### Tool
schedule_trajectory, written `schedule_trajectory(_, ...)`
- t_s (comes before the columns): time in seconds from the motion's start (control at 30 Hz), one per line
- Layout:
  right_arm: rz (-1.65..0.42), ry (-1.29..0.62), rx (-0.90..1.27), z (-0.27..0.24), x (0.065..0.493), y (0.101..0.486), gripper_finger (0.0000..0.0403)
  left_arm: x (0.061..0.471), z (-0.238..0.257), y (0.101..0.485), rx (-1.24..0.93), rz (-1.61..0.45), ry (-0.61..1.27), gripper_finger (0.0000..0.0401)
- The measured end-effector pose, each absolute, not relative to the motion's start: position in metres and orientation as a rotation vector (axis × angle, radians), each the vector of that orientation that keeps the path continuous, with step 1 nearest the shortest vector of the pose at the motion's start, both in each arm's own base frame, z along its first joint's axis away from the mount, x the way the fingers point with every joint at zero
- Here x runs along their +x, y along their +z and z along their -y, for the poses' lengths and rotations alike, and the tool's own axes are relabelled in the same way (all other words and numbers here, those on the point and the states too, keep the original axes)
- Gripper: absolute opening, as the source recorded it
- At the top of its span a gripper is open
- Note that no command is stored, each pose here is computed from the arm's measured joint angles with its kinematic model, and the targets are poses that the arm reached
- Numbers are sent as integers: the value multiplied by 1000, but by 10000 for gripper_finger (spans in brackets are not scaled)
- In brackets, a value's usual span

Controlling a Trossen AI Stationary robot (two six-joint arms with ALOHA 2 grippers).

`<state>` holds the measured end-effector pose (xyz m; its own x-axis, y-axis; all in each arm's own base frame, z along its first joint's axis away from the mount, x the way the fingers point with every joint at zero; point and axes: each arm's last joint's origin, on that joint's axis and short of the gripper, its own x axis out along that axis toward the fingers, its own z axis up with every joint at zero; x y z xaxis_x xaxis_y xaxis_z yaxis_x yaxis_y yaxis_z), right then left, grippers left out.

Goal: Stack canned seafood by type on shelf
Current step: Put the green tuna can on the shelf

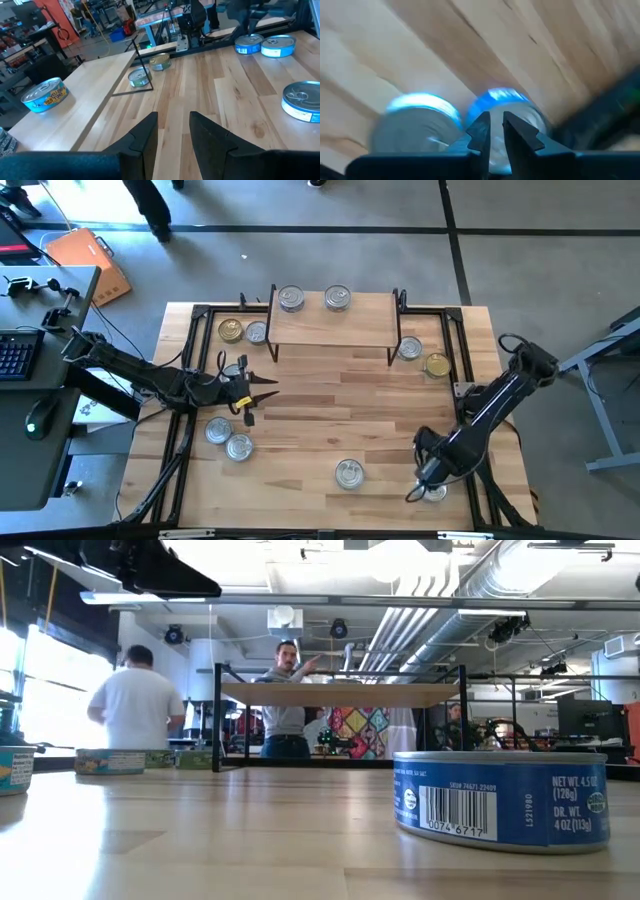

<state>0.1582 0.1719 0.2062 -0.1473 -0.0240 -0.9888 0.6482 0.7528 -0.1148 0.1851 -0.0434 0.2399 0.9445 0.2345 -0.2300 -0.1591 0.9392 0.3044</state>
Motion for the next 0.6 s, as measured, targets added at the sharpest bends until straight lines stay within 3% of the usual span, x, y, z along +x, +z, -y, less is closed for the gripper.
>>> schedule_trajectory(0.2, -1683, -677, 514, -166, 164, 201, 76, 185, 43, 240, 261, -267, 207, 106)
schedule_trajectory(0.6, -1848, -683, 426, -169, 166, 185, 78, 185, 43, 238, 242, -280, 208, 106)
